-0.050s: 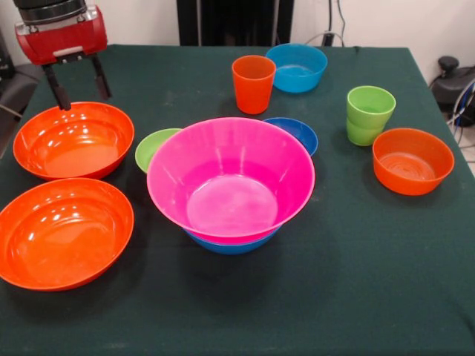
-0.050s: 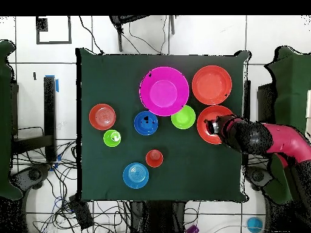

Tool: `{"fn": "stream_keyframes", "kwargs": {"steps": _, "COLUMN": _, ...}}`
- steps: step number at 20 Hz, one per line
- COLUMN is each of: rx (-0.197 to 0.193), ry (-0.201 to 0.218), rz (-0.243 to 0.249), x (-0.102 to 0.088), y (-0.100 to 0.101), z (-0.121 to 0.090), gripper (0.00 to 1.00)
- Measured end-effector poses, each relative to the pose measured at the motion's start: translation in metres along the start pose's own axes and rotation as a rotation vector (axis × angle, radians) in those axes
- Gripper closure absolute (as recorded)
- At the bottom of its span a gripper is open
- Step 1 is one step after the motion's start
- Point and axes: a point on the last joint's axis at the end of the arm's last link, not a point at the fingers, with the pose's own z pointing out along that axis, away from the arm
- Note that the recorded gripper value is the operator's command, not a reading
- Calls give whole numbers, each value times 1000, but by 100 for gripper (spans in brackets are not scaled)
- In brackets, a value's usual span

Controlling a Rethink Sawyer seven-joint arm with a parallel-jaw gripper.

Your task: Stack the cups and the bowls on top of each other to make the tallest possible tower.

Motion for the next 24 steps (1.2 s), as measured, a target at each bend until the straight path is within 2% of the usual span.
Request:
{"fn": "stream_keyframes", "kwargs": {"steps": 7, "rx": 2, "ry": 4, "rz": -29, "x": -18, "y": 12, "z": 3, "gripper": 0}}
{"fn": "stream_keyframes", "kwargs": {"steps": 18, "rx": 13, "ry": 36, "rz": -59, "x": -51, "y": 22, "z": 5, "gripper": 0}}
{"fn": "stream_keyframes", "kwargs": {"steps": 19, "rx": 16, "ry": 38, "rz": -60, "x": -58, "y": 23, "z": 8, "gripper": 0}}
{"fn": "stream_keyframes", "kwargs": {"steps": 24, "rx": 15, "ry": 39, "rz": -52, "x": -71, "y": 22, "z": 21, "gripper": 0}}
